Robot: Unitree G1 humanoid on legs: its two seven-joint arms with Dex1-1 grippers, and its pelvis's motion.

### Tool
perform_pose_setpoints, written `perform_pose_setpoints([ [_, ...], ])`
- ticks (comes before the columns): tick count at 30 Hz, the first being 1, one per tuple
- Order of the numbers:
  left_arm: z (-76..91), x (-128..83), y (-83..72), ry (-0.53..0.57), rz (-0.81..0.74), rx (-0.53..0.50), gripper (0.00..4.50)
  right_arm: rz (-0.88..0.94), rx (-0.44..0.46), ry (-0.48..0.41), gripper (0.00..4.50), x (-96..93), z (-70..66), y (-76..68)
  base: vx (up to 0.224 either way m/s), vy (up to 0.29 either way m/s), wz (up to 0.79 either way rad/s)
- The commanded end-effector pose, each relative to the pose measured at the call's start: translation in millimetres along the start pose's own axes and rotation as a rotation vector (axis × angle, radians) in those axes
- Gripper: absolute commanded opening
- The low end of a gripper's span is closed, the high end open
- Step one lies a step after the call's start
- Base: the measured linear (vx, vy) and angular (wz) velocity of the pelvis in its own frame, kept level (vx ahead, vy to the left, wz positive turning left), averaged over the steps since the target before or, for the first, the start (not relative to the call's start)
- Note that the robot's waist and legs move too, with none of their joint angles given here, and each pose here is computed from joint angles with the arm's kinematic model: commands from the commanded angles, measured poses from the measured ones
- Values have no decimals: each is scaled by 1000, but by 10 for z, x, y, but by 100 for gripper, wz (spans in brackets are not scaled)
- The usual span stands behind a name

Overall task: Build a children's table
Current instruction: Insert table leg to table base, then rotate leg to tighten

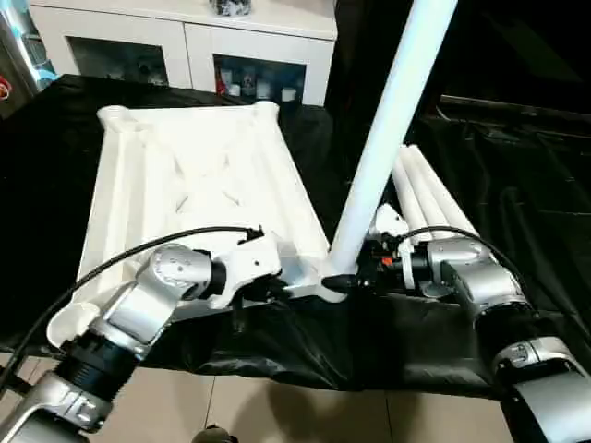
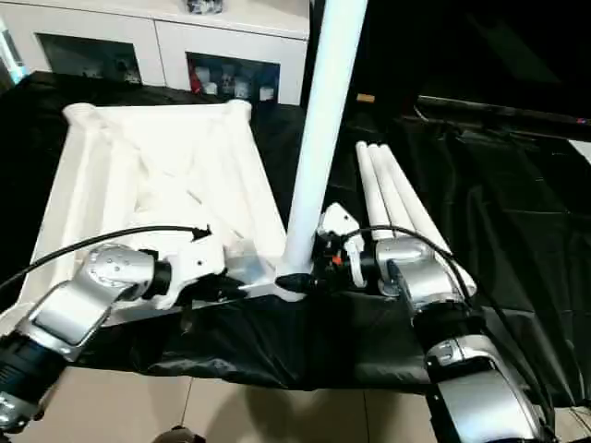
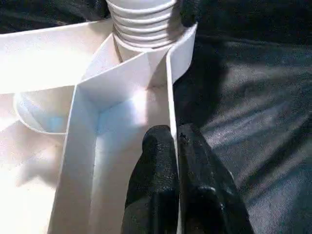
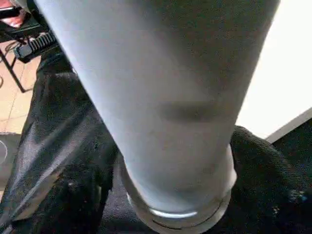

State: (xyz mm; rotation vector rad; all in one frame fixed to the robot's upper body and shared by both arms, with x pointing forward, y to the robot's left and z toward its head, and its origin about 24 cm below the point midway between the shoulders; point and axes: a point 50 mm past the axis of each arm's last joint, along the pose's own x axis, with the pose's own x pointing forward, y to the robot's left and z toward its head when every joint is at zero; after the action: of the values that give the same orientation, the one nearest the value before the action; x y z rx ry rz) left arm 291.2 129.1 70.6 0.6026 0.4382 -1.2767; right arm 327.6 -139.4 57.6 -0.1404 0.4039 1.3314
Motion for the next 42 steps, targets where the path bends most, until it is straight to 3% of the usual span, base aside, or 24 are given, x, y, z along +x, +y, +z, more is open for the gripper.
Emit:
perform_pose_setpoints([
  [1,129,75,-66,-42,-51,69,0,28,-12,12,305,60,3,45,0,0,0],
  [7,115,72,-39,-49,-6,41,0,7,12,2,281,143,-54,77,0,0,0],
  [11,160,115,63,-61,124,-31,0,-148,86,-58,278,275,-45,-14,0,0,0],
  [14,266,214,192,-87,289,-141,0,-386,186,-102,277,469,-20,-131,0,0,0],
  [17,321,283,253,-88,380,-196,0,-479,235,-121,276,609,14,-147,0,0,0],
  [25,449,434,279,-106,473,-217,0,-596,264,-158,276,846,138,-140,0,0,0],
  [27,462,464,256,-113,461,-198,0,-572,253,-177,331,872,176,-130,0,0,0],
  [29,457,470,233,-117,441,-187,0,-560,217,-174,348,851,193,-140,0,0,0],
  [30,451,469,217,-122,420,-167,0,-566,137,-151,355,802,199,-160,0,0,0],
  [31,437,464,204,-118,405,-159,0,-552,119,-155,364,764,201,-169,0,0,0],
  [35,401,448,151,-125,341,-128,0,-461,84,-170,364,631,183,-180,0,0,0],
  [42,328,397,25,-144,174,-66,0,-263,12,-115,364,378,82,-150,0,0,0],
])
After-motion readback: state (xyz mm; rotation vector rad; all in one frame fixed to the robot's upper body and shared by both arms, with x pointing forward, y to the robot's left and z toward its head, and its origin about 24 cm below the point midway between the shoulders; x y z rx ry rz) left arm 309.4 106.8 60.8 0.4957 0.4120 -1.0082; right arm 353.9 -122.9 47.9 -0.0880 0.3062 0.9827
